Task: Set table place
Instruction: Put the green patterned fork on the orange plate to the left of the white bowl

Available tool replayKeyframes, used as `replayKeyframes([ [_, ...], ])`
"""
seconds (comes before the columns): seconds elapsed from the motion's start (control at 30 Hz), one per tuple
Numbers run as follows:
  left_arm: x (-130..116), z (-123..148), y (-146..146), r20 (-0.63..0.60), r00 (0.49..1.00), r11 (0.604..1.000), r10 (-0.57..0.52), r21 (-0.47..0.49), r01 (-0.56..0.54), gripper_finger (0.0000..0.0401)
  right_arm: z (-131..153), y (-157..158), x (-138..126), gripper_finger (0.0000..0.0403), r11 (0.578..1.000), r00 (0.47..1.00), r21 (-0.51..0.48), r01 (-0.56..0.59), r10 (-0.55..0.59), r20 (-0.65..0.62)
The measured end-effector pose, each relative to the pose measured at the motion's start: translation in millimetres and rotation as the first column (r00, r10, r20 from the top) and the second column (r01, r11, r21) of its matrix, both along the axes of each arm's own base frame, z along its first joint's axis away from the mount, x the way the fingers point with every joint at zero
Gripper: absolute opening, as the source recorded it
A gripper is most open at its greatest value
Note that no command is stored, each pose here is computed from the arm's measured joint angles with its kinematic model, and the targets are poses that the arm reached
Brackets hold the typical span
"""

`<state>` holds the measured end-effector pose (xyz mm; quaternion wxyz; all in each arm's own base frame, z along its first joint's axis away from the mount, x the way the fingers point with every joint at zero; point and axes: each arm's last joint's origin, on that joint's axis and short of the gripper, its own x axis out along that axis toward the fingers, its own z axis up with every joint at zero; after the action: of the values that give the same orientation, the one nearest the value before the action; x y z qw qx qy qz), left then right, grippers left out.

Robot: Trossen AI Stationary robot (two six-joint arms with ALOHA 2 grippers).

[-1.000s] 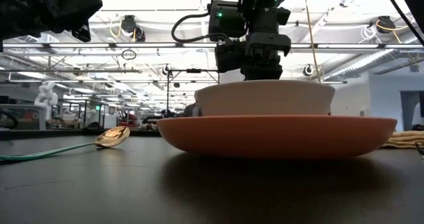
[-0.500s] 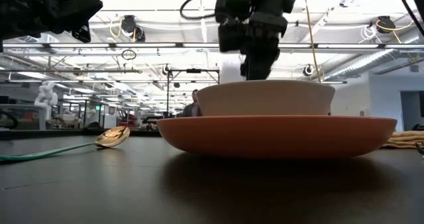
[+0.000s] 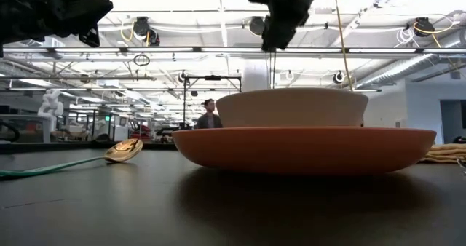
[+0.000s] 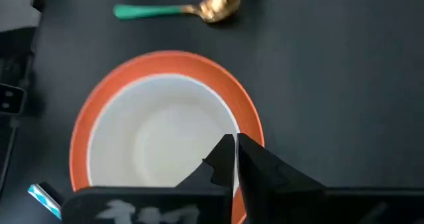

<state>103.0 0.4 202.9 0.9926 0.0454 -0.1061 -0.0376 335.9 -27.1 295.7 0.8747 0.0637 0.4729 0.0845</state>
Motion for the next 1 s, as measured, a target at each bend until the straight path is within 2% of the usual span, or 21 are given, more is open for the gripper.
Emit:
replayKeyframes([
  [0.2, 0, -1, 0, -0.016, 1.000, 1.000, -0.001, -0.004, 0.001, 0.0031, 23, 12, -12, 0.0001, 0.995, 0.988, -0.054, -0.079, 0.086, 0.126],
  [0.37, 1, -4, 0, -0.038, 0.999, 1.000, -0.002, -0.012, 0.002, 0.0031, 27, 24, -25, 0.0001, 0.991, 0.940, -0.088, -0.105, 0.128, 0.316],
  [0.57, 1, -4, 0, -0.043, 0.999, 1.000, -0.003, -0.015, 0.002, 0.0031, 8, 27, -51, 0.0000, 0.991, 0.904, -0.112, -0.073, 0.114, 0.413],
  [1.0, 1, -4, 1, -0.043, 0.998, 0.999, 0.048, -0.018, -0.049, 0.0031, -45, 29, -103, 0.0000, 0.992, 0.771, -0.127, -0.014, 0.092, 0.630],
])
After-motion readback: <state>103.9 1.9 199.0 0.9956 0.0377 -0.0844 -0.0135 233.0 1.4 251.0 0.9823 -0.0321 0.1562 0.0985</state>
